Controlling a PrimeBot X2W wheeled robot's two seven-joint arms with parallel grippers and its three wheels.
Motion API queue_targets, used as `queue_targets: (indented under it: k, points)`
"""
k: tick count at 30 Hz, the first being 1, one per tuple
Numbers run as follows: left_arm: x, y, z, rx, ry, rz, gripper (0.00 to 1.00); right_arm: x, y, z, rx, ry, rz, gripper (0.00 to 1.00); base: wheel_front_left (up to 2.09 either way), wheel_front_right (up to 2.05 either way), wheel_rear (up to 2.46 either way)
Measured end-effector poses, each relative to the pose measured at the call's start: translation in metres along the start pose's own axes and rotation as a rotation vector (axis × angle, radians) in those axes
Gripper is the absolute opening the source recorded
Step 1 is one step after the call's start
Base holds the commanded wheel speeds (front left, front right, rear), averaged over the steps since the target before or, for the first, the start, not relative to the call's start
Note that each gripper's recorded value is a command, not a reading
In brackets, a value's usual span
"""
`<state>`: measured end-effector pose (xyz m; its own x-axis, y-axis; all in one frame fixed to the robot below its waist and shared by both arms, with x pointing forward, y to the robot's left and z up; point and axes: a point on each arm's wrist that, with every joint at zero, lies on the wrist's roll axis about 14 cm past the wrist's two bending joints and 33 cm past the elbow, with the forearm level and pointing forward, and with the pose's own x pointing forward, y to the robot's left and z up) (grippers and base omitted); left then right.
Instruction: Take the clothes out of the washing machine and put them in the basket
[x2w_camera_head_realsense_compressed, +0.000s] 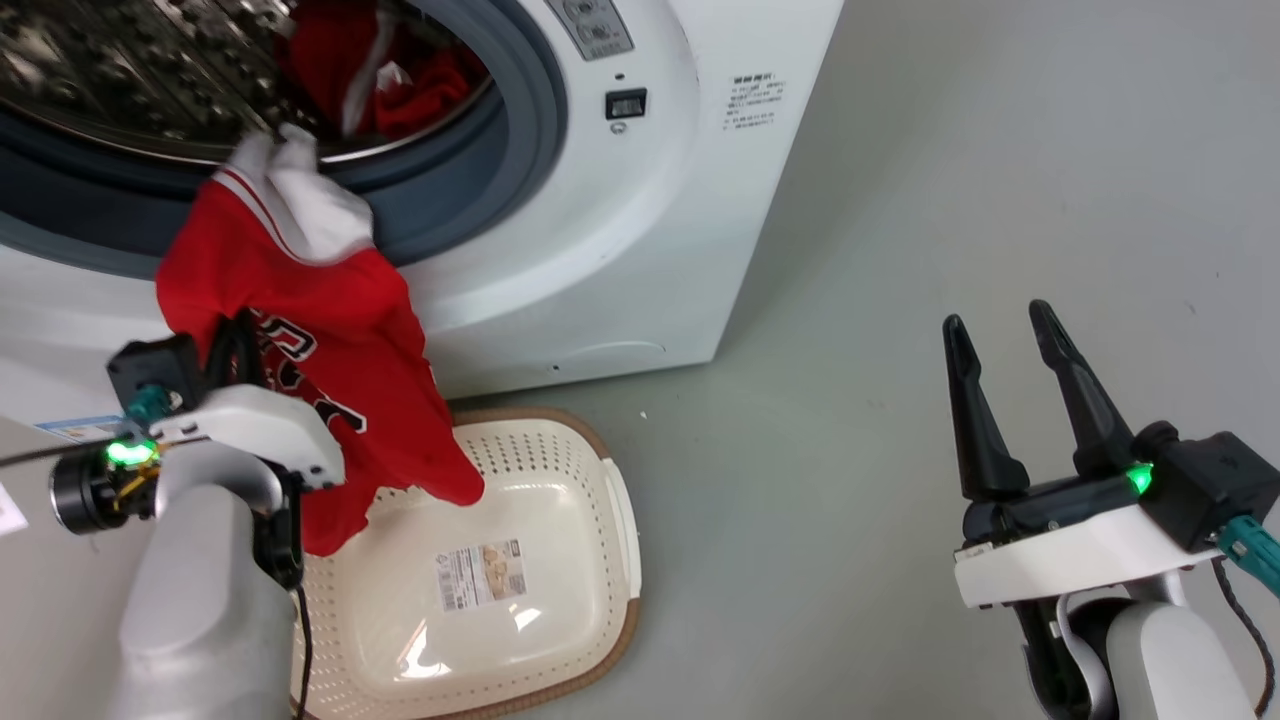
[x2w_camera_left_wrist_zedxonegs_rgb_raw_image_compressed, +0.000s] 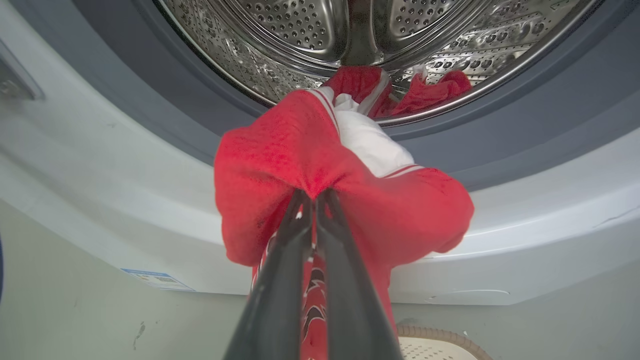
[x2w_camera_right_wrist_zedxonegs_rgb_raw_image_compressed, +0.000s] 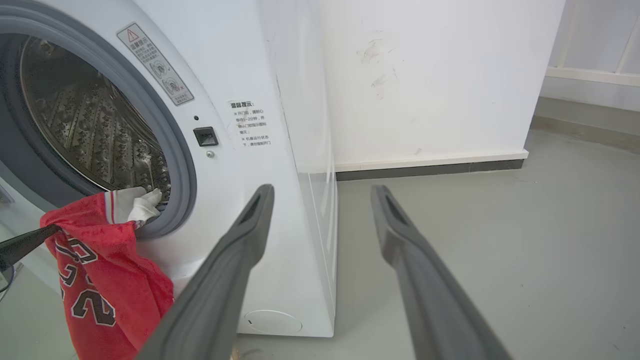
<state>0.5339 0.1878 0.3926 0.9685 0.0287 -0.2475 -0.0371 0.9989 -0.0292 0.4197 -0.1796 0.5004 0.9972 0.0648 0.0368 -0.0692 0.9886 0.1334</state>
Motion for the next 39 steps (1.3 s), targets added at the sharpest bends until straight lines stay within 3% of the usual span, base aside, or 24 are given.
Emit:
queue_targets:
  k: [8, 14, 28, 39]
  points:
    - [-0.040, -0.005, 0.034, 0.017, -0.117, -0.034, 0.00, -0.012, 0.010, 0.022, 0.003, -0.040, 0.023, 1.00, 0.00, 0.00, 0.00]
    - [-0.077, -0.010, 0.026, 0.002, -0.124, -0.041, 0.00, -0.021, 0.014, 0.032, 0.000, -0.057, 0.031, 1.00, 0.00, 0.00, 0.00]
    - [-0.122, -0.026, -0.076, -0.050, 0.161, -0.049, 0.00, -0.016, 0.019, 0.018, -0.032, 0.008, 0.048, 1.00, 0.00, 0.00, 0.00]
    - [-0.093, -0.045, -0.150, -0.046, 0.390, -0.074, 0.00, 0.014, 0.012, -0.021, -0.047, 0.094, 0.043, 1.00, 0.00, 0.00, 0.00]
